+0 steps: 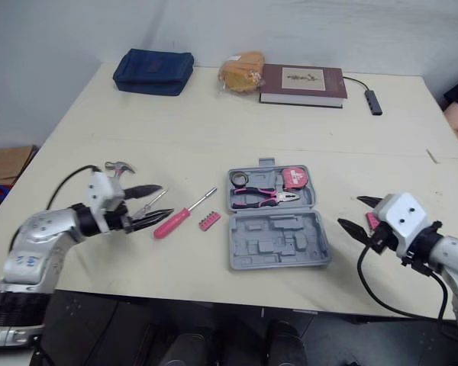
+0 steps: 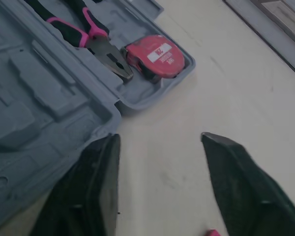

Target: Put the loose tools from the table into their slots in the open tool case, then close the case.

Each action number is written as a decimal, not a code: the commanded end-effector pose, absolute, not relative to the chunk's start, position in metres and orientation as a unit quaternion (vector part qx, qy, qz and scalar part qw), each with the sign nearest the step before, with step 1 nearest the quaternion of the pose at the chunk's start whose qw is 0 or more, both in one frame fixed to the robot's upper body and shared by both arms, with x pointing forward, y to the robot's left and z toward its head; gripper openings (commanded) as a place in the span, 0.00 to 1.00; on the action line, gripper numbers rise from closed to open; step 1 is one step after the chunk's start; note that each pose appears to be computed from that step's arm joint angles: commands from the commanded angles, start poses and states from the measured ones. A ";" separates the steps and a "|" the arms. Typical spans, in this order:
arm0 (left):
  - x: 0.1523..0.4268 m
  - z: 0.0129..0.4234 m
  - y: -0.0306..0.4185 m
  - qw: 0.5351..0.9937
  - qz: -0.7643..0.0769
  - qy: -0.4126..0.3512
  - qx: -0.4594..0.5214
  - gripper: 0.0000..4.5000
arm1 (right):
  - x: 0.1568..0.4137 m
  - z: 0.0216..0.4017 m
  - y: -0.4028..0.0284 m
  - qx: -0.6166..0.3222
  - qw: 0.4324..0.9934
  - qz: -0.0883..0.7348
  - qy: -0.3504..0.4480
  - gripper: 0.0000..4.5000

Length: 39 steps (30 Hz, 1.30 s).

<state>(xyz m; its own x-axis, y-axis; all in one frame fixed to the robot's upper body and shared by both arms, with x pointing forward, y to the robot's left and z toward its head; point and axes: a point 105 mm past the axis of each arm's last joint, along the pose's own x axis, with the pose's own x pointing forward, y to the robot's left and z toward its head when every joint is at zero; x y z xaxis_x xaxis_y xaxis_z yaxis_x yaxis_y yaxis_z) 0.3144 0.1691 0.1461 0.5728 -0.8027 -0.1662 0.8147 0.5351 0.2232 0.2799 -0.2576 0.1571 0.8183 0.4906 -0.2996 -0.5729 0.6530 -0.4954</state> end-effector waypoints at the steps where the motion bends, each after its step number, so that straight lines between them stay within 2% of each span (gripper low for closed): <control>1: 0.311 0.150 0.139 0.861 -0.487 0.020 0.146 0.30 | 0.286 0.162 -0.253 -0.324 0.895 0.298 0.077 0.27; 2: 0.311 0.144 0.128 0.858 -0.492 0.029 0.145 0.23 | 0.290 0.159 -0.253 -0.335 0.889 0.299 0.088 0.18; 3: 0.312 0.141 0.121 0.856 -0.495 0.035 0.145 0.11 | 0.293 0.157 -0.253 -0.344 0.885 0.299 0.096 0.06; 4: 0.312 0.137 0.115 0.853 -0.501 0.043 0.143 0.04 | 0.296 0.155 -0.253 -0.352 0.881 0.299 0.101 0.00; 5: 0.314 0.136 0.109 0.852 -0.501 0.047 0.144 0.02 | 0.299 0.153 -0.254 -0.356 0.880 0.296 0.106 0.00; 13: 0.320 0.122 0.076 0.835 -0.525 0.115 0.116 0.02 | 0.315 0.141 -0.255 -0.366 0.872 0.296 0.136 0.00; 18: 0.325 0.116 0.069 0.833 -0.518 0.128 0.146 0.02 | 0.323 0.140 -0.251 -0.357 0.877 0.294 0.132 0.00; 21: 0.331 0.115 0.066 0.845 -0.500 0.127 0.141 0.02 | 0.326 0.136 -0.244 -0.354 0.875 0.304 0.128 0.00; 39: 0.344 0.107 0.044 0.847 -0.498 0.113 0.149 0.02 | 0.326 0.128 -0.231 -0.351 0.868 0.330 0.125 0.00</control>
<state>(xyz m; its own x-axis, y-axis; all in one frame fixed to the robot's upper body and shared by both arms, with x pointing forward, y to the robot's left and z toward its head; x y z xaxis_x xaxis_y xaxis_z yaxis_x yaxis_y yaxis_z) 0.3427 0.0499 0.1020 0.4841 -0.7993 -0.3560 0.8720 0.4743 0.1211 0.3263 -0.2371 0.1203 0.7525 0.4628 -0.4686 -0.6579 0.5623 -0.5010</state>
